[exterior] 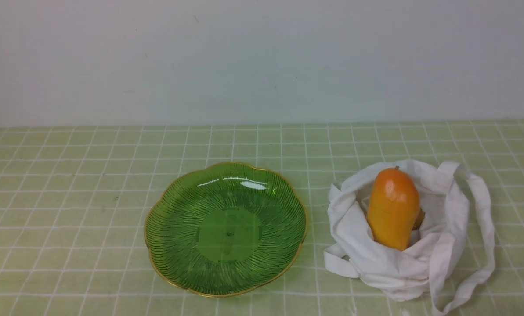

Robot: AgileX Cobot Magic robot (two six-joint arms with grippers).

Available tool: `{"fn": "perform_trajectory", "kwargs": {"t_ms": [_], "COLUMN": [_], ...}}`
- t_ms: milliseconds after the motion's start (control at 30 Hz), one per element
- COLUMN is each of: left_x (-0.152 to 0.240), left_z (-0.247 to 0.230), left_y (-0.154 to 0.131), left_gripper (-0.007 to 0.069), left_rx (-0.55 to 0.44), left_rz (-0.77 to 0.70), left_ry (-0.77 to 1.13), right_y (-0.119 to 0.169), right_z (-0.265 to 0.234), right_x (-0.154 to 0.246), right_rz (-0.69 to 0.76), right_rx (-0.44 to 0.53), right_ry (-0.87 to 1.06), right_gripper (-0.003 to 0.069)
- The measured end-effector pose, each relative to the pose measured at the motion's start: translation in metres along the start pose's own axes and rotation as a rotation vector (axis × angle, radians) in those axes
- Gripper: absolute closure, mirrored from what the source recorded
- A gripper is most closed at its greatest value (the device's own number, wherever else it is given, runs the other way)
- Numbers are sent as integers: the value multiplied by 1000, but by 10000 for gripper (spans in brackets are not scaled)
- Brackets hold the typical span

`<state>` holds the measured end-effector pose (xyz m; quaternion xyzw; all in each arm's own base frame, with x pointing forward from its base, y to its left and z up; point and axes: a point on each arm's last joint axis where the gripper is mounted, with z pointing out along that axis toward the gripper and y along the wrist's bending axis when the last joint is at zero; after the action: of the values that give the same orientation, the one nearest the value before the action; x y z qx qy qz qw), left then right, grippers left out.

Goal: Take the fruit out of the bag on the green coffee tablecloth and place them on the plate.
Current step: 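Reach into the bag and grasp a fruit with the right gripper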

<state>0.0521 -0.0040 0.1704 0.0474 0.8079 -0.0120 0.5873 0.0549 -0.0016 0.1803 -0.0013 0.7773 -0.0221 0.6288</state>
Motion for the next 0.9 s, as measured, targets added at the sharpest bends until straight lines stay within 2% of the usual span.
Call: {"fn": "perform_trajectory", "kwargs": {"t_ms": [800,900], "left_x": [0,0], "left_z": [0,0], "left_y": [0,0], "left_gripper": [633,633], "left_rx": [0,0], "left_rz": [0,0], "left_ry": [0,0], "right_y": [0,1], "right_z": [0,0], "right_x": [0,-1], "right_rz": [0,64], "right_rx": [0,-12], "right_ry": [0,-14], "right_gripper": [675,675]}}
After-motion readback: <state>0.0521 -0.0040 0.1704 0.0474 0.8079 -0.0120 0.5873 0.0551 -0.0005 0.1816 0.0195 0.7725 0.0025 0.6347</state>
